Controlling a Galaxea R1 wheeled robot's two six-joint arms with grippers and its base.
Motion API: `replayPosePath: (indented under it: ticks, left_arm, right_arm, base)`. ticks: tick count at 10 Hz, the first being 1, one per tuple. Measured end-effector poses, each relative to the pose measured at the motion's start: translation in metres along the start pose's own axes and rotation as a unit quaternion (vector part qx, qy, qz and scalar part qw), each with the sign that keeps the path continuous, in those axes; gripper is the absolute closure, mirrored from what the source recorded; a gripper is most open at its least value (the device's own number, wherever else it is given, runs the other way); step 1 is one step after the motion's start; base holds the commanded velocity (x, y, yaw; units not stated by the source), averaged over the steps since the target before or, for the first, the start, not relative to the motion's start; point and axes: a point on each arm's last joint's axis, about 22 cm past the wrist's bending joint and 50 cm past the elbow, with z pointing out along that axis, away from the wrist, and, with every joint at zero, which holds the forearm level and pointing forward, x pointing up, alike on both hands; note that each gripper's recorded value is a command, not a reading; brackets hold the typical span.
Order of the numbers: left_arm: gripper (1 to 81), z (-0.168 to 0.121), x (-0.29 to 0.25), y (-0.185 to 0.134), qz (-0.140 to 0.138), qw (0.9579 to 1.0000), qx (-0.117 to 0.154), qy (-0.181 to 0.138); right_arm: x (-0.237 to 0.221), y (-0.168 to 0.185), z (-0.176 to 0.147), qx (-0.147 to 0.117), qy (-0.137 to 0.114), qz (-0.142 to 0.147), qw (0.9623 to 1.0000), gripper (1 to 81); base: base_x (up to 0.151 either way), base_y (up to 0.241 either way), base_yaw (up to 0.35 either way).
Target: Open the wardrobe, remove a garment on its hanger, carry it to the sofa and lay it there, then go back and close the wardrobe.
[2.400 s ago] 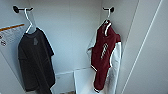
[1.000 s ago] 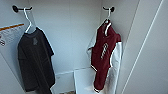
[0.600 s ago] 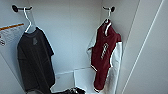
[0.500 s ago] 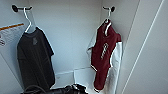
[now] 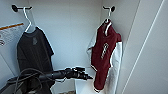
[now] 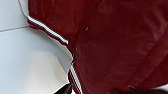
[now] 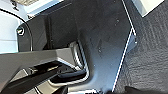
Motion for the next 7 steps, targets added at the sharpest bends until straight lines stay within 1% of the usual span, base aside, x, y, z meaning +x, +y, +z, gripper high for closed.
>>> replayPosePath:
  ticks: [1,3,4,5,7]
  left_arm:
    - [1.0,-0.01,0.028,0.004,0.001,0.9999,0.004,0.014]
    - [1.0,-0.027,0.079,0.013,-0.01,0.9991,0.012,0.04]
    - [1.0,-0.035,0.105,0.018,-0.021,0.9981,0.015,0.055]
    - [1.0,-0.044,0.131,0.018,-0.037,0.9965,0.021,0.072]
    - [1.0,-0.07,0.185,0.021,-0.07,0.991,0.031,0.11]
  right_arm:
    - [0.0,0.0,0.0,0.0,0.0,0.0,1.0,1.0]
    - [-0.001,-0.002,0.001,0.001,0.0,0.001,1.0,1.0]
    - [-0.001,-0.003,0.001,0.002,-0.001,0.0,1.0,1.0]
    - [-0.001,-0.004,0.001,0.003,-0.001,0.001,1.0,1.0]
    - [-0.001,-0.012,0.003,0.007,-0.001,0.001,1.0,1.0]
  base:
    - [0.0,0.0,0.0]
    - [0.0,0.0,0.0]
    - [0.0,0.0,0.0]
    - [0.0,0.0,0.0]
    - [0.0,0.0,0.0]
